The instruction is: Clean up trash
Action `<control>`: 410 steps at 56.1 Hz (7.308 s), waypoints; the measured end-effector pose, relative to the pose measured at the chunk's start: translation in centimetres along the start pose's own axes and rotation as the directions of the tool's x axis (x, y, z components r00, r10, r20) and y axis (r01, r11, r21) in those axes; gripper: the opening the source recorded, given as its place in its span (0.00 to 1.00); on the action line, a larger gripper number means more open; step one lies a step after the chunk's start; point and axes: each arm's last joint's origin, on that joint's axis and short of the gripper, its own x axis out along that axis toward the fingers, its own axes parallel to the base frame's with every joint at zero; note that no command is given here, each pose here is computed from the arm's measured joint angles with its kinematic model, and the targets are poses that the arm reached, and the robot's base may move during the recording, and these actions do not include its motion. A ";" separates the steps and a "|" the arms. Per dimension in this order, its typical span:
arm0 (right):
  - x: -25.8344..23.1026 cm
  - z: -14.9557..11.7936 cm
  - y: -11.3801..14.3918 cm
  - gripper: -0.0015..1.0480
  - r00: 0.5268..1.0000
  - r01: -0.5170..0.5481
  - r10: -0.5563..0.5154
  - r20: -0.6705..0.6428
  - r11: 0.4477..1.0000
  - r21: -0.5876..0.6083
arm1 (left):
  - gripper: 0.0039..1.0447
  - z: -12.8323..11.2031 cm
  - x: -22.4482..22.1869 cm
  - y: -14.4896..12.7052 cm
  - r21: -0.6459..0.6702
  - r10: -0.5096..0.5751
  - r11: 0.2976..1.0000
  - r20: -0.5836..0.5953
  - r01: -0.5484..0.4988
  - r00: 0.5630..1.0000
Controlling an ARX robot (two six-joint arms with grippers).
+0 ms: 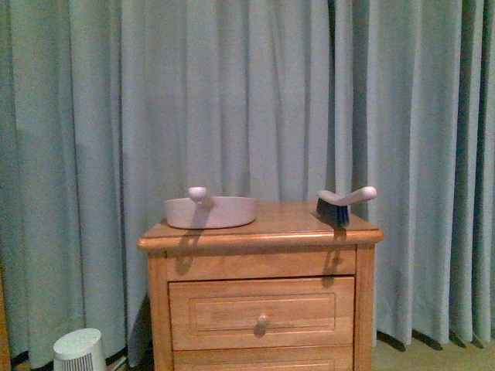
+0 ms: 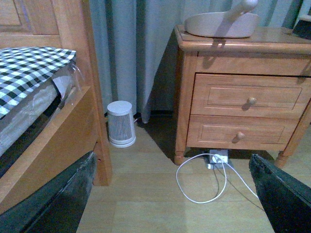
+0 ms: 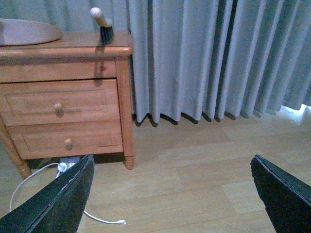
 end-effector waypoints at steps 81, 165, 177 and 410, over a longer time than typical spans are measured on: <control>0.0 0.0 0.0 0.93 1.000 0.000 0.000 0.000 1.000 0.000 | 0.93 0.0 0.0 0.0 0.000 0.000 1.000 0.000 0.000 1.000; 0.0 0.0 0.0 0.93 1.000 0.000 0.000 0.000 1.000 0.000 | 0.93 14.1 24.9 -14.8 0.162 -0.105 0.961 -0.541 0.226 0.835; 0.0 0.0 0.0 0.93 1.000 0.000 0.000 0.000 1.000 0.000 | 0.93 11.5 28.5 -18.1 0.175 -0.060 0.963 -0.596 0.203 0.801; 28.4 7.6 7.7 0.93 0.691 0.188 0.047 -0.721 0.952 0.243 | 0.27 13.2 0.4 -0.1 0.059 -0.068 0.997 0.409 0.048 0.910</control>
